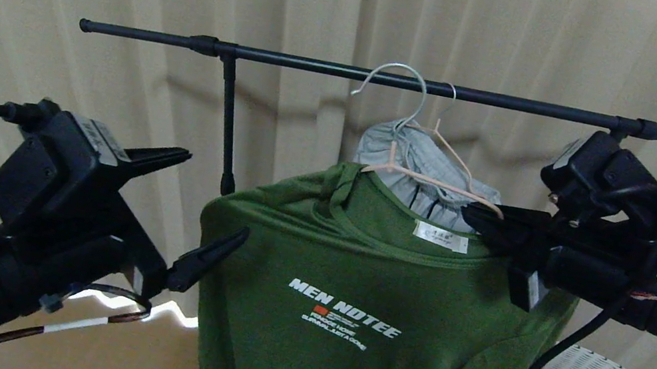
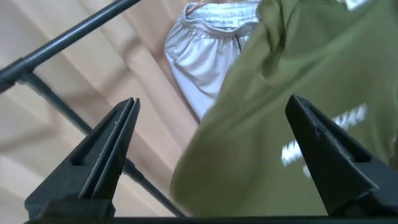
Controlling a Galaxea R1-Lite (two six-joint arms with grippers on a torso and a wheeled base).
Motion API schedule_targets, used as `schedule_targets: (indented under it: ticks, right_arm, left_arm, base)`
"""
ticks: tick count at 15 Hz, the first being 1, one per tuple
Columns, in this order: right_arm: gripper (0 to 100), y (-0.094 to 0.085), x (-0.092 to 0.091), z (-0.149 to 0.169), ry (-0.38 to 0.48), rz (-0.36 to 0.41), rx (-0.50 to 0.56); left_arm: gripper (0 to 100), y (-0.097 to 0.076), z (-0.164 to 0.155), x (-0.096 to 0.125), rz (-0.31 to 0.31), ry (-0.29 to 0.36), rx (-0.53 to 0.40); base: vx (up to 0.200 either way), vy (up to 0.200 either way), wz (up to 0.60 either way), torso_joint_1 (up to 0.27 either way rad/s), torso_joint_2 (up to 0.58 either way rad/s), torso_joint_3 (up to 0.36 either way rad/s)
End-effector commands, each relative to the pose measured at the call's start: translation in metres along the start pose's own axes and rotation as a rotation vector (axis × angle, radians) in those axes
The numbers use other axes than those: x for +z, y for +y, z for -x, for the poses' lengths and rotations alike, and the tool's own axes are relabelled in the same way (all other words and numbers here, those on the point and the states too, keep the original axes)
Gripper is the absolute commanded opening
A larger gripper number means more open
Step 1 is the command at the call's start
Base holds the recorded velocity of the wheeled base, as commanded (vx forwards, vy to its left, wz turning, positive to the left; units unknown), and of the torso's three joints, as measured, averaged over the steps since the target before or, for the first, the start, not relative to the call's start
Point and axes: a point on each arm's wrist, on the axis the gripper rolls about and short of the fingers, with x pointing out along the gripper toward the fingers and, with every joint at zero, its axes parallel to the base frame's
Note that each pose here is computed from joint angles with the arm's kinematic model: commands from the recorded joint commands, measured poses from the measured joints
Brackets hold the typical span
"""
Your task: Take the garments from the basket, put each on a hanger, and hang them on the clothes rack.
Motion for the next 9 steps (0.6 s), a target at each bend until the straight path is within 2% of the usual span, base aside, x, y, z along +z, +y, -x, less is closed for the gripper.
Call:
schedule_targets:
  ticks: [1, 3, 4, 5, 6, 8, 9]
  right_arm:
    - [0, -0.003, 0.004, 0.013, -0.030, 0.000, -0.018]
    - [0, -0.003, 0.004, 0.017, -0.036, 0.002, -0.020]
    - [0, -0.003, 0.004, 0.017, -0.036, 0.002, -0.020]
    - [0, -0.005, 0.009, 0.022, -0.057, 0.003, -0.030]
    - [0, -0.005, 0.009, 0.023, -0.061, 0.003, -0.032]
    - [0, -0.006, 0.011, 0.023, -0.069, 0.003, -0.032]
    - [0, -0.005, 0.011, 0.023, -0.070, 0.003, -0.026]
  left_arm:
    - [100, 0.011, 0.022, -0.009, 0.010, 0.023, 0.057]
    - [100, 0.021, 0.029, -0.022, 0.015, 0.063, 0.082]
    - [100, 0.021, 0.029, -0.022, 0.015, 0.063, 0.082]
    - [100, 0.032, 0.039, -0.044, 0.026, 0.151, 0.126]
    - [100, 0.030, 0.042, -0.048, 0.031, 0.164, 0.116]
    - [100, 0.016, 0.048, -0.062, 0.060, 0.195, -0.004]
    - [100, 0.014, 0.047, -0.066, 0.068, 0.206, -0.025]
  base:
    - [0.000, 0.000, 0.00, 0.000, 0.00, 0.000]
    - [0.000, 0.000, 0.00, 0.000, 0.00, 0.000]
    - [0.000, 0.000, 0.00, 0.000, 0.00, 0.000]
    - [0.000, 0.000, 0.00, 0.000, 0.00, 0.000]
    - [0.000, 0.000, 0.00, 0.000, 0.00, 0.000]
    - [0.000, 0.000, 0.00, 0.000, 0.00, 0.000]
    - [0.000, 0.000, 0.00, 0.000, 0.00, 0.000]
